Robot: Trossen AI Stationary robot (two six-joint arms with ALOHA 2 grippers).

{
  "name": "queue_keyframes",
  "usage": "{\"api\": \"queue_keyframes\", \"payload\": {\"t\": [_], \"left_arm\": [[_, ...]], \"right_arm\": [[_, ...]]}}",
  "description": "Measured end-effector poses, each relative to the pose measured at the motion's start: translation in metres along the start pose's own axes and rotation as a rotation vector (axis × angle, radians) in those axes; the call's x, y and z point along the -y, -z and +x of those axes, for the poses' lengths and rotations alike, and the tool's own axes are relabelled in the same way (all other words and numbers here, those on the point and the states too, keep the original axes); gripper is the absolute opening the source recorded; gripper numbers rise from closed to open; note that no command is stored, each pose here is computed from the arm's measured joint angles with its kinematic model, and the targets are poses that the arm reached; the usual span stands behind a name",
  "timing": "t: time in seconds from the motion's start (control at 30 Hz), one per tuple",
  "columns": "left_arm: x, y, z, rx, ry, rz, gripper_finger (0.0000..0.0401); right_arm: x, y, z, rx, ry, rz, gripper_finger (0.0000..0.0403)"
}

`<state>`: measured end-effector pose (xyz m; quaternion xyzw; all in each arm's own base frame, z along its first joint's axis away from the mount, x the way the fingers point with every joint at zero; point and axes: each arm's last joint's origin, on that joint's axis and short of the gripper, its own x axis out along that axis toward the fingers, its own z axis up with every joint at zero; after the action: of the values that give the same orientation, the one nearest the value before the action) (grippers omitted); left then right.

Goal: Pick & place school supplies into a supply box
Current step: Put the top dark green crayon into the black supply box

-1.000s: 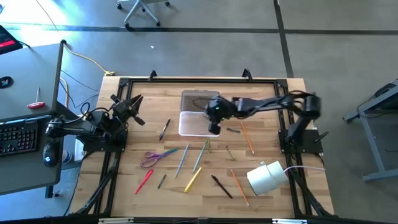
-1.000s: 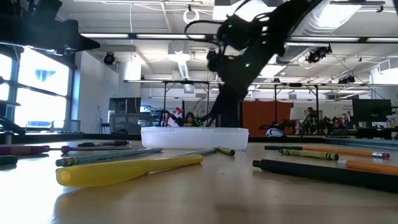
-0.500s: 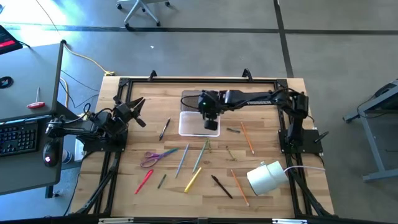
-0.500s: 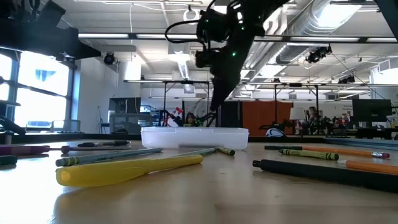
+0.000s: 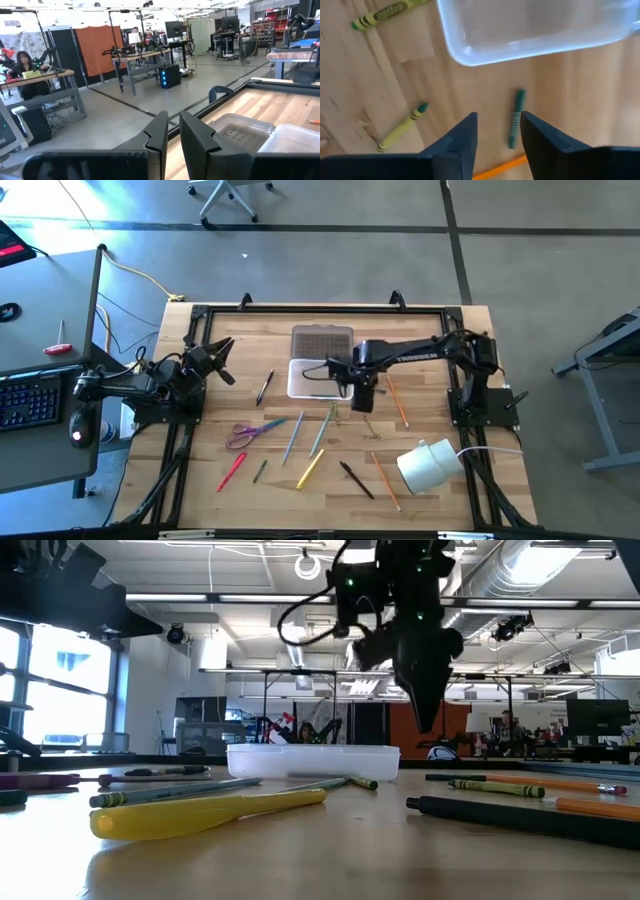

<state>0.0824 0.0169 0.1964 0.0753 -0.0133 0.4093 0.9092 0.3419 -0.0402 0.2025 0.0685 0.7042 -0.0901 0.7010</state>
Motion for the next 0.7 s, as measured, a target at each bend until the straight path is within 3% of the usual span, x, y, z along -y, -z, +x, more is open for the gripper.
{"api": "queue_keyframes", "payload": {"t": [0.3,0.7], "left_arm": [[0.000,0.000,0.000,0.001,0.001,0.000,0.0085],[0.000,-0.001,0.000,0.005,-0.002,0.021,0.0085]], "right_arm": [[0.016,0.016,0.049,-0.010,0.006,0.085,0.0129],[0.033,0.014,0.056,0.020,0.050,0.051,0.0129]]}}
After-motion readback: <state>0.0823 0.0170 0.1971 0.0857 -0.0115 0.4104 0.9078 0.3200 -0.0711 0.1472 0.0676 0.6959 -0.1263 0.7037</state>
